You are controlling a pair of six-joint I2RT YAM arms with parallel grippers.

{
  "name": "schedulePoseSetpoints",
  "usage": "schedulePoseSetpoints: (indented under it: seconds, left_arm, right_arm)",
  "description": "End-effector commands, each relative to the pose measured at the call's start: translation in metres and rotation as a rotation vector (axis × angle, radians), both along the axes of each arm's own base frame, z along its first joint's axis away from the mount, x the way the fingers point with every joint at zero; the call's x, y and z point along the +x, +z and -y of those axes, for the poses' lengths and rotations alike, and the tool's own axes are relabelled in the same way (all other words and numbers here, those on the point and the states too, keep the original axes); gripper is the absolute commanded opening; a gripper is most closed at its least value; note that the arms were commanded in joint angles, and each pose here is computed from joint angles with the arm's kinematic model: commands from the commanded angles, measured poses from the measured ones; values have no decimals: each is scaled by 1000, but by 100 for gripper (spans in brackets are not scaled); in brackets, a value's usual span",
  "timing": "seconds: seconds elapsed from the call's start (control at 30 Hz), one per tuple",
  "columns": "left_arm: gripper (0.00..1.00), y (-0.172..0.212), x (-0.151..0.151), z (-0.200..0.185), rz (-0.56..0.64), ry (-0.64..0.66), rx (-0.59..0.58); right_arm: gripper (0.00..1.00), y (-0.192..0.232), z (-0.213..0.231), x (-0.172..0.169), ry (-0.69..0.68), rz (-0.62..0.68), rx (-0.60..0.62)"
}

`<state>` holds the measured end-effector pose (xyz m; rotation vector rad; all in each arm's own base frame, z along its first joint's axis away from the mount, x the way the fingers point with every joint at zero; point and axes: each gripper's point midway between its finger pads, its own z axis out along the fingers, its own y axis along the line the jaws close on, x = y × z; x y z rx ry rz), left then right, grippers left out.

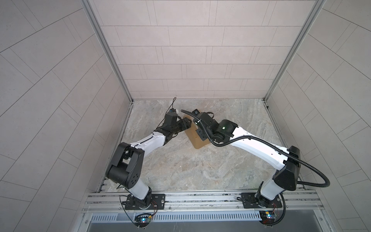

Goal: Unpack the express box
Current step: 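Draw the cutter blade along the seam toward the robot with the right gripper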

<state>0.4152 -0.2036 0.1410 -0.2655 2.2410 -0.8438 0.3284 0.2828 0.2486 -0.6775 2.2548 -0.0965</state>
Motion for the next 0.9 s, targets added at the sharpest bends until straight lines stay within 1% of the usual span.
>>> schedulePoseSetpoints:
  seconds: [0.0,0.1,0.27,0.37,0.63,0.77,0.87]
  left_arm:
    - [79,-45,-14,-17,-126,41,86]
    - [79,-47,-14,-18,-133,47,87]
    - [78,-49,-13,-19,-138,53,89]
    - [78,-48,-14,-19,-137,50,92]
    - [78,-46,-14,-17,-131,43,84]
    - [78,-46,-15,-18,-134,47,90]
    - [78,-47,-15,-20,-140,55,98]
  right_arm:
    - [0,-12,6,-6,-5,-50,-51]
    - [0,-14,10,-15,6,-82,-52]
    - [0,-18,23,-28,22,-117,-89]
    - [0,-20,23,-32,40,-130,-87]
    - [0,-22,-2,-19,62,-124,-37]
    - [0,-20,4,-17,47,-129,-78]
    - [0,-17,13,-22,44,-136,-110]
